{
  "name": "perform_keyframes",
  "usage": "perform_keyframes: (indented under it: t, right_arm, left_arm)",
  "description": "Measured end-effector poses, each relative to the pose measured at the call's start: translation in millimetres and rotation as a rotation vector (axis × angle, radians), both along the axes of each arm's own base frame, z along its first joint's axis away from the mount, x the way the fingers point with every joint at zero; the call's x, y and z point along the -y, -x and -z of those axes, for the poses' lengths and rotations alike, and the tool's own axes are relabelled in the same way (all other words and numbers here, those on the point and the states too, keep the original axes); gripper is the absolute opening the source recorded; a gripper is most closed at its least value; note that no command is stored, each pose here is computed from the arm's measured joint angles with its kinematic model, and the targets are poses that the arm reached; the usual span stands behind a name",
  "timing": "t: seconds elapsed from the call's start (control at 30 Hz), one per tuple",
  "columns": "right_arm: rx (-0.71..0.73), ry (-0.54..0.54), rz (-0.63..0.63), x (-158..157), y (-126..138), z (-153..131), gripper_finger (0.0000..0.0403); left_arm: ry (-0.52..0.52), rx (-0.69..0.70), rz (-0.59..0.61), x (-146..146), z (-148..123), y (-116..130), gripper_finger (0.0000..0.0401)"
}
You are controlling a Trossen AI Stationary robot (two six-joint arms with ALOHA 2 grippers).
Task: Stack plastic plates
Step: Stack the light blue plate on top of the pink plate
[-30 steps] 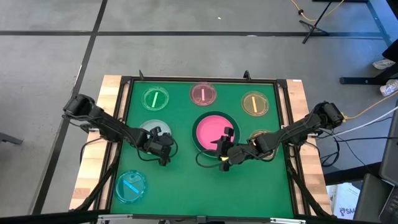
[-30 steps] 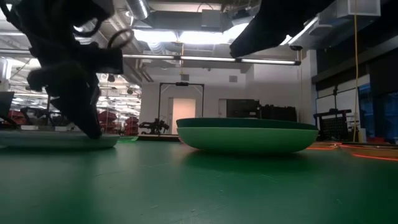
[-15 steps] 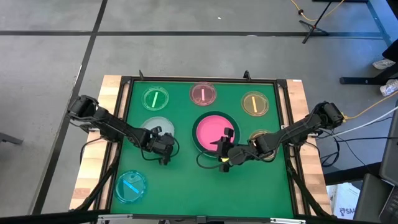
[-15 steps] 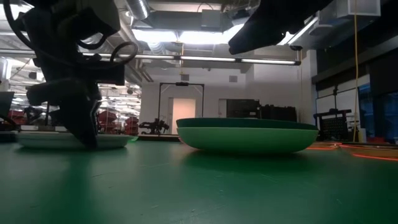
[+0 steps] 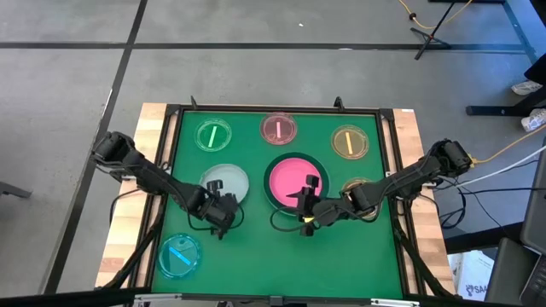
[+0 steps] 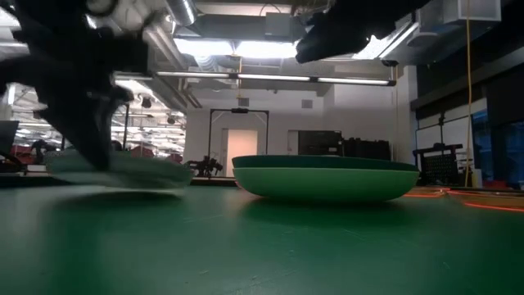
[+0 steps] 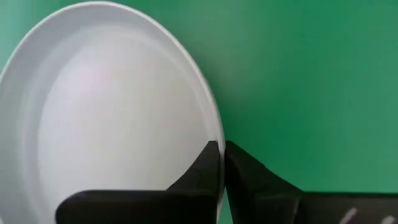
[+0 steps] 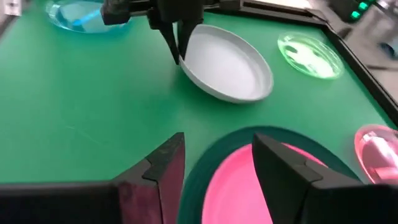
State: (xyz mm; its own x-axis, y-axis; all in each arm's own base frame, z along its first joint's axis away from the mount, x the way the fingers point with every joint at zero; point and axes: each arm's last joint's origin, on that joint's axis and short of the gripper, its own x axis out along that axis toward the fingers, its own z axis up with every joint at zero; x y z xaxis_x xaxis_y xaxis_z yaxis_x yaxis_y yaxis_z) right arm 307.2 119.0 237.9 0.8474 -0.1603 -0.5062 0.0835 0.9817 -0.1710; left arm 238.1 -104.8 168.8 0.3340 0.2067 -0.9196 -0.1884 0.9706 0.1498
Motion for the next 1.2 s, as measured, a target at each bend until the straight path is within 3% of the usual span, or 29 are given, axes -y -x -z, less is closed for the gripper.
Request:
perform_keyframes:
  t: [0.2,0.43,0.57,0.7,0.9,1.2]
  right_arm:
    - [0.013,0.032,-0.091,-4.0,-5.6,2.3,0.0221]
    - [0.032,0.27,-0.243,-14.6,-28.5,27.9,0.0274]
    - [0.005,0.429,-0.307,-21.2,-44.7,34.9,0.0276]
    - [-0.008,0.515,-0.355,-27.9,-59.9,36.5,0.0266]
    - [0.018,0.472,-0.38,-31.2,-81.3,23.9,0.0234]
    - [-0.09,0.382,-0.443,-16.6,-93.9,30.2,0.0169]
  left_arm:
    - [-0.014,0.082,0.094,22.2,-21.4,-6.2,0.0005]
    - [-0.039,0.167,0.163,41.0,-41.8,-9.6,0.0005]
    - [-0.051,0.194,0.182,46.5,-46.5,-9.5,0.0005]
    - [-0.053,0.197,0.187,47.5,-46.7,-9.1,0.0005]
    - [-0.07,0.212,0.226,49.1,-47.7,-10.4,0.0005]
    - [-0.083,0.231,0.269,50.8,-49.1,-12.4,0.0005]
